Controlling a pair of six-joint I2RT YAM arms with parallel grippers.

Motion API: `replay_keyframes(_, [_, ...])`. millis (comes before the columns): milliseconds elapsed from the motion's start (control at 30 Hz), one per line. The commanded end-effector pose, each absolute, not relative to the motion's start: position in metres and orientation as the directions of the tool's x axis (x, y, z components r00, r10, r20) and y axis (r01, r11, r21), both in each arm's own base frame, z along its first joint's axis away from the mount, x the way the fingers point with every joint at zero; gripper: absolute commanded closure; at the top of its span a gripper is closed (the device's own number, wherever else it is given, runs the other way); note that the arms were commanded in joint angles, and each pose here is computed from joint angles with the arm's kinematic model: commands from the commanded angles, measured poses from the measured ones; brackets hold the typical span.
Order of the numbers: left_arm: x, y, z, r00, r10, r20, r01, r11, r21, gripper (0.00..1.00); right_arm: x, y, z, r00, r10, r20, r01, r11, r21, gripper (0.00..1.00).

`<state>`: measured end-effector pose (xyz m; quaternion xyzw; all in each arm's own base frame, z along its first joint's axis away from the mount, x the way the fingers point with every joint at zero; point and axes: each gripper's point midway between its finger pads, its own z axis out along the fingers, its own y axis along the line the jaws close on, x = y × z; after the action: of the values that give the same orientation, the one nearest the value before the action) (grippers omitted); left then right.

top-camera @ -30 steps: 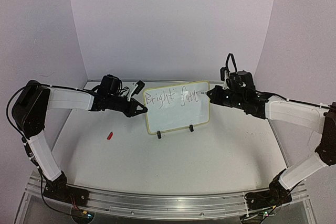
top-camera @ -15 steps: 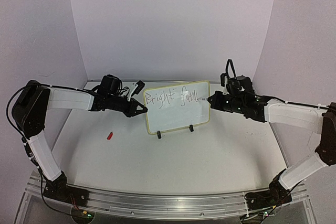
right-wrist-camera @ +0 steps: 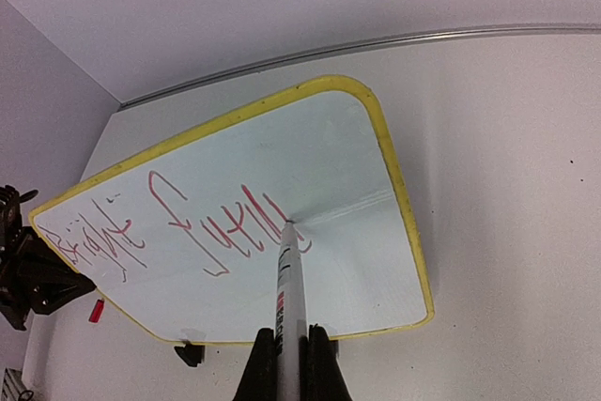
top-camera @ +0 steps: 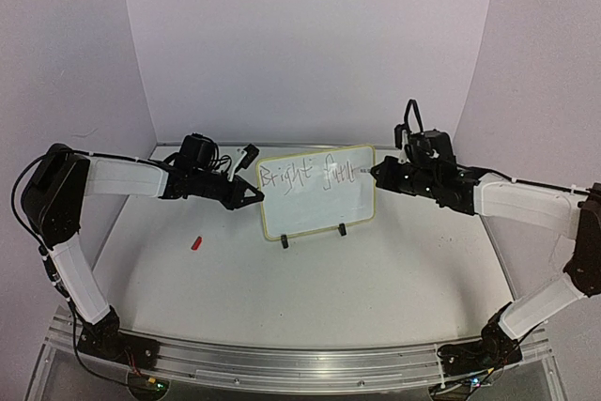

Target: Write a sentence on the whiteboard

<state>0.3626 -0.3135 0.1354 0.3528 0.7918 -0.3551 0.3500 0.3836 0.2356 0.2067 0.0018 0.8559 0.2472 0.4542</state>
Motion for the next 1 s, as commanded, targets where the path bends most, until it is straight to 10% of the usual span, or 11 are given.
replay_keyframes(0, [0.375, -0.300, 0.124, -0.513, 0.344, -0.786, 0.777, 0.575, -0.256, 1.00, 0.393, 0.231, 0.234, -0.517, 0.253, -0.817, -0.218, 0.885, 0.412, 1.00])
replay_keyframes(967, [0.374, -0.300, 0.124, -0.515, 0.342, -0.786, 0.776, 0.575, -0.259, 1.00, 0.374, 0.216, 0.225, -0.529, 0.287, -0.799, -0.185, 0.880, 0.438, 1.00])
